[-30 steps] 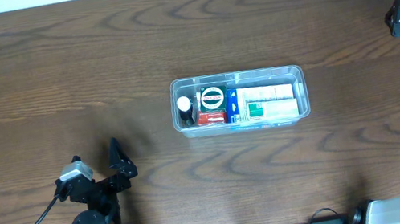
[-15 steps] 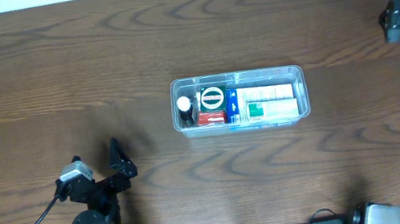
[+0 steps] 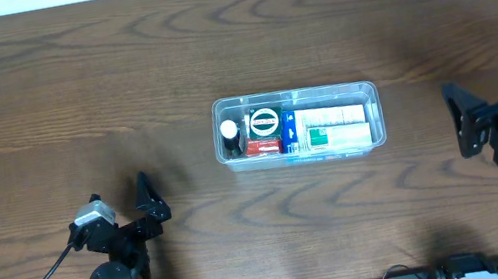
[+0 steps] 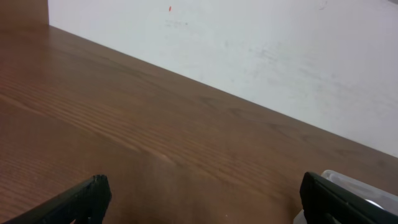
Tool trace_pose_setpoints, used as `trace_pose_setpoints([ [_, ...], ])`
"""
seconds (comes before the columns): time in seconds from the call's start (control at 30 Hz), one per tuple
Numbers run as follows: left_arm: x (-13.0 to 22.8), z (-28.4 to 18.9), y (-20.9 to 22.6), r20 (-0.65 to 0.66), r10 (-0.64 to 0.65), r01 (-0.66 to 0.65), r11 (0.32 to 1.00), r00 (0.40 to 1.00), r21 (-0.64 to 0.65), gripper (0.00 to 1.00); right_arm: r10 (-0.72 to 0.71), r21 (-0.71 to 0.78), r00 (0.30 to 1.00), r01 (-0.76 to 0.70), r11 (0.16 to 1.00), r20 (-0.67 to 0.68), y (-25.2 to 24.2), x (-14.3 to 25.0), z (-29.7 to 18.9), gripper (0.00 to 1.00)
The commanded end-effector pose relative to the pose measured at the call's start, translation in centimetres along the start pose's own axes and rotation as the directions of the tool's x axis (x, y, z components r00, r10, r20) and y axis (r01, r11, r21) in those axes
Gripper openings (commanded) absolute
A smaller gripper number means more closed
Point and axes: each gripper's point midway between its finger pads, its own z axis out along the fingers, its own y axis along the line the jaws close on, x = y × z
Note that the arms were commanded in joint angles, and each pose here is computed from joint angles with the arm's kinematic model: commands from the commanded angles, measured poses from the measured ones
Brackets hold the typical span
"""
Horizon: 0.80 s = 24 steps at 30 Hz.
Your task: Pack container
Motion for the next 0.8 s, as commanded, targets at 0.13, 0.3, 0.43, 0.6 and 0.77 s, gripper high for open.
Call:
trace_pose_setpoints([
  [0.13, 1.6, 0.1, 0.9, -0.048, 0.019, -0.02, 0.999, 0.999, -0.031, 0.98, -0.016, 0.022, 0.979, 0.012, 1.0, 0.203, -0.5, 2.3, 4.7, 0.99],
  [0.3, 1.6, 0.1, 0.9, -0.048, 0.018, -0.02, 0.999, 0.999, -0.03, 0.98, -0.013, 0.033, 0.926, 0.001, 0.999, 0.378, -0.7, 4.7, 7.1, 0.99],
  [0.43, 1.6, 0.1, 0.9, -0.048, 0.018, -0.02, 0.999, 0.999, -0.031, 0.98, -0.032, 0.044, 0.892, 0.014, 0.999, 0.45, -0.5, 8.0, 8.3, 0.99],
  [0.6, 1.6, 0.1, 0.9, -0.048, 0.019, -0.02, 0.999, 0.999, -0.03, 0.98, -0.038, 0.047, 0.882, 0.018, 0.999, 0.469, -0.1, 12.9, 9.5, 0.99],
  [0.77, 1.6, 0.1, 0.9, -0.048, 0.018, -0.02, 0.999, 0.999, -0.031, 0.98, -0.04, 0.049, 0.877, 0.019, 0.999, 0.479, 0.2, 16.6, 10.1, 0.99],
])
